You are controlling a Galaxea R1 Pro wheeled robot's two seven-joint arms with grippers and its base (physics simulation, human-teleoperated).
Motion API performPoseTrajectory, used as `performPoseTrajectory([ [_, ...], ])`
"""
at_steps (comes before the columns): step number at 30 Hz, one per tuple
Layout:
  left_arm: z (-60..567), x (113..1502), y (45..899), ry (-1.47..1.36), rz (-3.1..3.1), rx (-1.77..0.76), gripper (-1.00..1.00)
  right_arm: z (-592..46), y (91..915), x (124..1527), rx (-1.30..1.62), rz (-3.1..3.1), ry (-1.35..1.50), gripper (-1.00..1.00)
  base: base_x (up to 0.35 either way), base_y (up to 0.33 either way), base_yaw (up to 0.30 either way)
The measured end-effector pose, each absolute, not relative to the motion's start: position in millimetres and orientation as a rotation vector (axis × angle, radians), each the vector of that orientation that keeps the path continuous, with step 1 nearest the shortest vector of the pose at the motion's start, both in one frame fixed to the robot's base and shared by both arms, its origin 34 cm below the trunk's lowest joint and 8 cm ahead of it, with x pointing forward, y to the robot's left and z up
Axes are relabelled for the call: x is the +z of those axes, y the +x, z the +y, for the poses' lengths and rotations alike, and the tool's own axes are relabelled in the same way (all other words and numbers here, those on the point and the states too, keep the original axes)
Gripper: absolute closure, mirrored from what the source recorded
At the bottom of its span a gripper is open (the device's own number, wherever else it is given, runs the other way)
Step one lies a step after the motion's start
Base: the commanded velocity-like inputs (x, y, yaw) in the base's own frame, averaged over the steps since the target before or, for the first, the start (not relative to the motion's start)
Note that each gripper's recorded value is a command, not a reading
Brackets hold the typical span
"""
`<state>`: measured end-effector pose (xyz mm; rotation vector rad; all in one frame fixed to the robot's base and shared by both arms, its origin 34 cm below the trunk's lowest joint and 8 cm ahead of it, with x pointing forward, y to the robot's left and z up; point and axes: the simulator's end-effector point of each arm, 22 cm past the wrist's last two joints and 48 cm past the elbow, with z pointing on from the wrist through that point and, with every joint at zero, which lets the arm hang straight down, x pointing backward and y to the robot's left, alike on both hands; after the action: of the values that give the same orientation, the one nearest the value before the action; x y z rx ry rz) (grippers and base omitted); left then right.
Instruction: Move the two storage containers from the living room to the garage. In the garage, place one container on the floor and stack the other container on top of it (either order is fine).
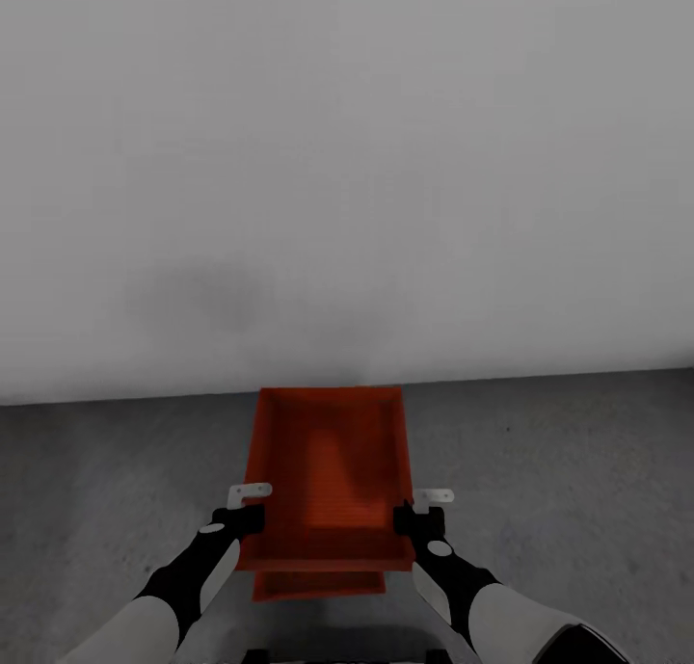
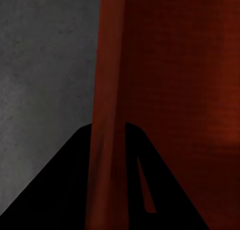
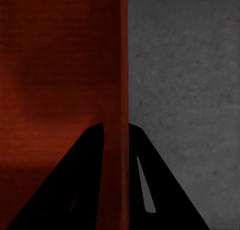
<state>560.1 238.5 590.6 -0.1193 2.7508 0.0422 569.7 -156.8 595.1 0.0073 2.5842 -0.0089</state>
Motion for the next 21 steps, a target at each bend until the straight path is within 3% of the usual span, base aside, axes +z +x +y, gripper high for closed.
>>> performPoseTrajectory([
  [15, 238.5, 582.1, 552.1, -0.123, 2.768, 0.043, 1.0, -156.9, 562.2, 586.7, -0.01, 2.602, 0.005, 1.0, -0.001, 0.001, 0.0],
  [21, 238.6, 581.8, 551.9, -0.123, 2.77, 0.043, 1.0, -156.8, 562.0, 586.3, -0.01, 2.604, 0.005, 1.0, -0.11, 0.105, 0.0],
])
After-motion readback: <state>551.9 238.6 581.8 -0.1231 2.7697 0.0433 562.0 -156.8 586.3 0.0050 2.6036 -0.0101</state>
